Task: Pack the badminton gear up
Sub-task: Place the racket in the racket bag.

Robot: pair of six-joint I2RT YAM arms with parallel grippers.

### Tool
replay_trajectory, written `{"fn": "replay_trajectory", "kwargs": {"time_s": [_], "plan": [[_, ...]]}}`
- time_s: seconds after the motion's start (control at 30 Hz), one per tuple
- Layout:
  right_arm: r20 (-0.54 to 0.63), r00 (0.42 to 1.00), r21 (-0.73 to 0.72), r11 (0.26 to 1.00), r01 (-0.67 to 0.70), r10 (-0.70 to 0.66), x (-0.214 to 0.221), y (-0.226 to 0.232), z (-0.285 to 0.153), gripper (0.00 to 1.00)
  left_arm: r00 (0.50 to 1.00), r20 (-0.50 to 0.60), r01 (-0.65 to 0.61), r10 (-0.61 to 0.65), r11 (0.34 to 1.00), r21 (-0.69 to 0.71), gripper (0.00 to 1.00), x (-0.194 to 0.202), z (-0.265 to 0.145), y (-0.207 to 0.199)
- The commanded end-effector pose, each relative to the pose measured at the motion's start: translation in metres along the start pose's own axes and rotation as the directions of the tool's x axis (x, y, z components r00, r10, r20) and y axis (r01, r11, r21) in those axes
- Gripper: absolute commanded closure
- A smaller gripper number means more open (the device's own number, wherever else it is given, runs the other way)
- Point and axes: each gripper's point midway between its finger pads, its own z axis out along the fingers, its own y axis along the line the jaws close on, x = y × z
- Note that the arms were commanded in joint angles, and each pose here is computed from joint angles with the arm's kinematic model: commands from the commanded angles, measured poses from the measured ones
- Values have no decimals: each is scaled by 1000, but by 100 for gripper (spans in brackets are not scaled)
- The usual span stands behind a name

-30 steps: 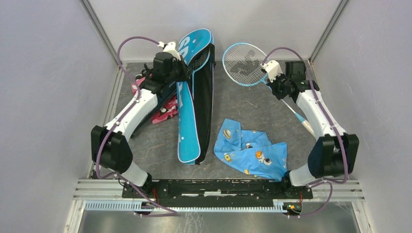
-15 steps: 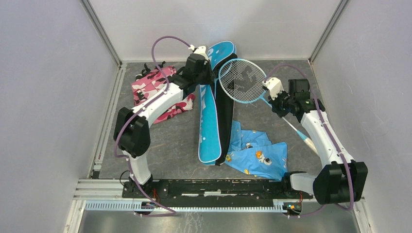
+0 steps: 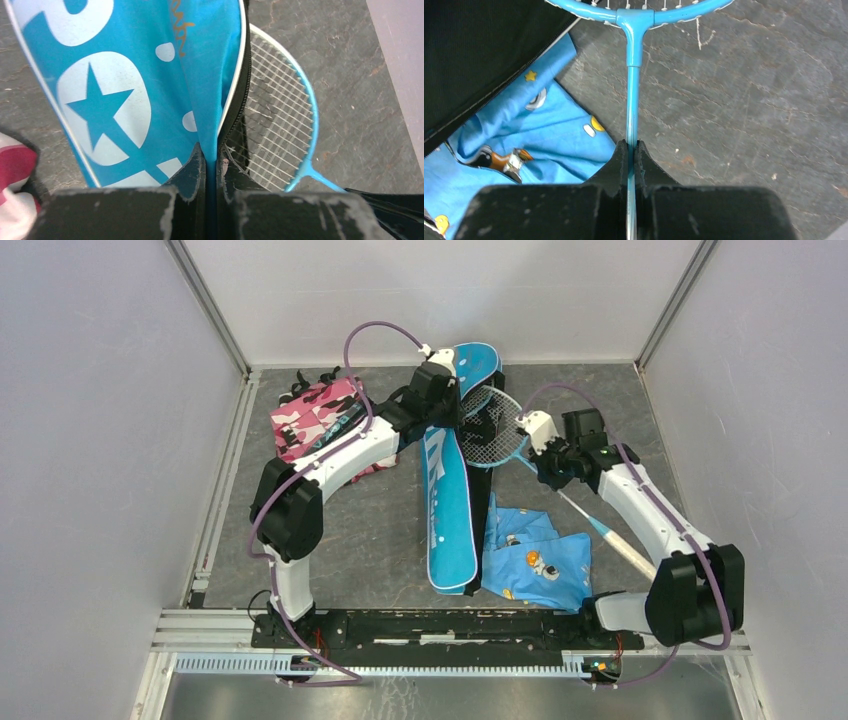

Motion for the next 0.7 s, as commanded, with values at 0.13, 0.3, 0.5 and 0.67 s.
{"fn": "replay_trajectory", "kwargs": {"time_s": [0.13,0.3,0.5,0.67], "plan": [[257,956,-173,980,-96,139,-96,26,15,100,999,-14,48,-46,947,319,98,7,-12,-65],[283,924,-328,931,-160,258,-125,50,36,100,998,-45,65,-53,945,322,98,25,-13,-59],[253,867,-445,847,-289,429,-142,62,64,100,995,-63,99,-83,939,330,98,34,-13,-59],[233,826,-531,779,-334,513,-156,71,82,100,992,-81,117,-94,934,338,98,39,-14,-59]]}}
